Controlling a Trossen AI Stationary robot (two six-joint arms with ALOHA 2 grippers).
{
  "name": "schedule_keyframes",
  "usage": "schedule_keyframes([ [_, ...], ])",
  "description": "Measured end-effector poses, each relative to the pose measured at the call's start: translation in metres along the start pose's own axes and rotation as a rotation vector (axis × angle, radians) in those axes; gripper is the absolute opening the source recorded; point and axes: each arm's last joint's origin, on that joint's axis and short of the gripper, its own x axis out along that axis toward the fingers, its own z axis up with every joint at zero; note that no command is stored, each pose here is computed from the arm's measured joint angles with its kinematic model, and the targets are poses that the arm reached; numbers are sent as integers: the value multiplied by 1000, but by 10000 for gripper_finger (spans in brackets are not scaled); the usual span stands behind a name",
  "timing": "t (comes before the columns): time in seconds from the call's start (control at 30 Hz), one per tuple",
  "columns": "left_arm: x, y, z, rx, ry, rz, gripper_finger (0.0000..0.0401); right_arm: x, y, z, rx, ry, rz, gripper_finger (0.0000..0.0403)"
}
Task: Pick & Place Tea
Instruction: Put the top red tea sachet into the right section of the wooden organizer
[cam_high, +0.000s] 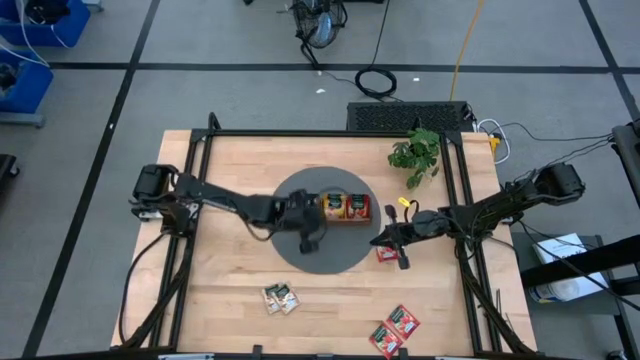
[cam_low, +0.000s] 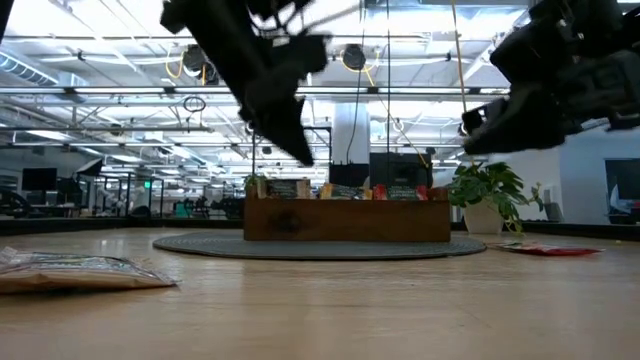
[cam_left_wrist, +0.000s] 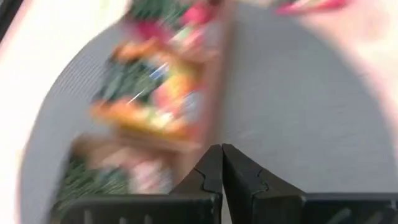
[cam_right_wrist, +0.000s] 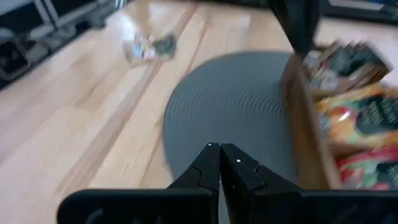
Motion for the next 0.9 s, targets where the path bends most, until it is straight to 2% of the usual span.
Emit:
schedule_keyframes([
  [0.17, -12, -49, -1, 137, -107, -118, 6, -6, -1, -13, 24, 145, -195, 4],
  [0.3, -22, -83, -11, 241, -156, -194, 11, -12, 8, -4, 28, 93, -163, 4],
  [0.43, -17, -99, -33, 361, -168, -212, 23, -22, 11, 5, 22, 81, -251, 4],
  [0.53, -12, -100, -44, 373, -196, -212, 25, -31, 13, 6, 90, 86, -257, 4],
  [0.73, 2, -83, -52, 284, -278, -182, 26, -38, 24, -10, 281, 190, -157, 4],
  [0.83, 5, -77, -50, 226, -290, -176, 26, -37, 29, -22, 290, 225, -157, 4],
  [0.9, 7, -74, -50, 188, -283, -174, 26, -36, 28, -28, 276, 239, -205, 4],
])
